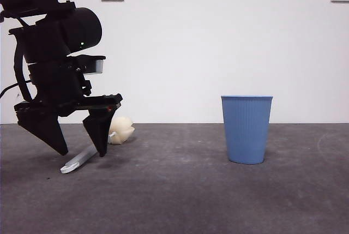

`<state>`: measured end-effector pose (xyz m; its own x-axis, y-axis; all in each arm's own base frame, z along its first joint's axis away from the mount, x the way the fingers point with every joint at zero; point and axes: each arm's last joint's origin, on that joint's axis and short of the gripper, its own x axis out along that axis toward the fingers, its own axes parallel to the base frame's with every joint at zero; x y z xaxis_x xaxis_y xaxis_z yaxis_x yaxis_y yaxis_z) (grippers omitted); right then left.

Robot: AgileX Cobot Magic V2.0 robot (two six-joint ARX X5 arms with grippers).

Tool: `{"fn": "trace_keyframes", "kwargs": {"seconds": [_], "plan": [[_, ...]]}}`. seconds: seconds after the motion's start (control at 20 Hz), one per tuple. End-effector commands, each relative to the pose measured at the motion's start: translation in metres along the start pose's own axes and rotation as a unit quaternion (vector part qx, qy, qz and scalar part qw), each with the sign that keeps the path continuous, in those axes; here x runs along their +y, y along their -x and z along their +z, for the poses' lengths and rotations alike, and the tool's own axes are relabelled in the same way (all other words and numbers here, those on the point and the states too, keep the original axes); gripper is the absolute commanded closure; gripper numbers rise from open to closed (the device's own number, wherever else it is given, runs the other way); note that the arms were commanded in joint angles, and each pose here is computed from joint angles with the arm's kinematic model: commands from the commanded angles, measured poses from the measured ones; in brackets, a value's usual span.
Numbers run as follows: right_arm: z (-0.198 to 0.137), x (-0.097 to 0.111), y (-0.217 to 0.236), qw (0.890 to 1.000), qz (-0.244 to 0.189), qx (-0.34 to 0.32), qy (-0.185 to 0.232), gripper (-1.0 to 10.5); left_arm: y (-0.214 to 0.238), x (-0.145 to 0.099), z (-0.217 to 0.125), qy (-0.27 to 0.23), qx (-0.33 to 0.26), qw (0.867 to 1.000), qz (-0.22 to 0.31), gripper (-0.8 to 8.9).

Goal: Pick up the cup brush,pick up the cup,insert the brush into the cup,clean the cup,put the cup brush back,put the cup back to the fixed position on the table

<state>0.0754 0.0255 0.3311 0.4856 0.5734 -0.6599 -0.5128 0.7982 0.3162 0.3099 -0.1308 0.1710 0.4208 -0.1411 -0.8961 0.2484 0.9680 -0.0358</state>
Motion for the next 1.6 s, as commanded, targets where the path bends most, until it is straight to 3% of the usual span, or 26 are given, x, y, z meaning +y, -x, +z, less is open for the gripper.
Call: {"fn": "trace_keyframes", "kwargs": {"seconds": [0.05,0.3,0.5,0.65,0.95,1.05,1.2,1.25,1.3,1.4,1.6], "plan": [[0.001,0.000,0.000,1.000,-0.001,-0.003,-0.001,3.5,-0.005,-0.001,-0.003,0.005,0.009,1.000,0.001,4.77],[0.001,0.000,0.000,1.000,0.000,-0.002,-0.001,3.5,-0.012,-0.003,-0.005,0.014,0.023,1.000,0.000,4.79],[0.001,0.000,0.000,1.000,-0.001,-0.002,-0.001,3.5,-0.012,-0.006,-0.006,0.010,0.023,1.000,-0.007,7.30],[0.001,0.000,0.000,1.000,-0.001,-0.002,-0.001,3.5,-0.009,-0.007,-0.006,0.008,0.024,1.000,-0.010,8.20],[0.002,0.000,0.000,1.000,0.001,-0.007,-0.003,3.5,0.021,-0.007,-0.001,0.003,-0.008,1.000,-0.015,8.20],[0.009,0.001,-0.003,0.999,0.033,-0.022,-0.010,3.5,0.043,-0.006,0.001,-0.010,-0.032,0.999,-0.021,8.20],[0.030,-0.001,-0.017,0.989,0.137,-0.034,-0.053,3.5,0.081,-0.005,0.000,-0.021,-0.074,0.996,-0.043,8.20],[0.037,-0.004,-0.025,0.988,0.140,-0.029,-0.055,3.5,0.094,-0.005,-0.001,-0.025,-0.089,0.994,-0.050,8.20],[0.042,-0.009,-0.034,0.991,0.117,-0.020,-0.056,3.5,0.107,-0.004,-0.003,-0.033,-0.104,0.993,-0.052,8.20],[0.049,-0.018,-0.050,0.999,0.028,-0.016,-0.037,3.5,0.130,-0.002,-0.009,-0.040,-0.127,0.990,-0.054,8.20],[0.047,-0.021,-0.091,0.999,0.007,-0.031,-0.021,3.5,0.166,0.002,-0.019,-0.046,-0.176,0.981,-0.059,8.20]]}}
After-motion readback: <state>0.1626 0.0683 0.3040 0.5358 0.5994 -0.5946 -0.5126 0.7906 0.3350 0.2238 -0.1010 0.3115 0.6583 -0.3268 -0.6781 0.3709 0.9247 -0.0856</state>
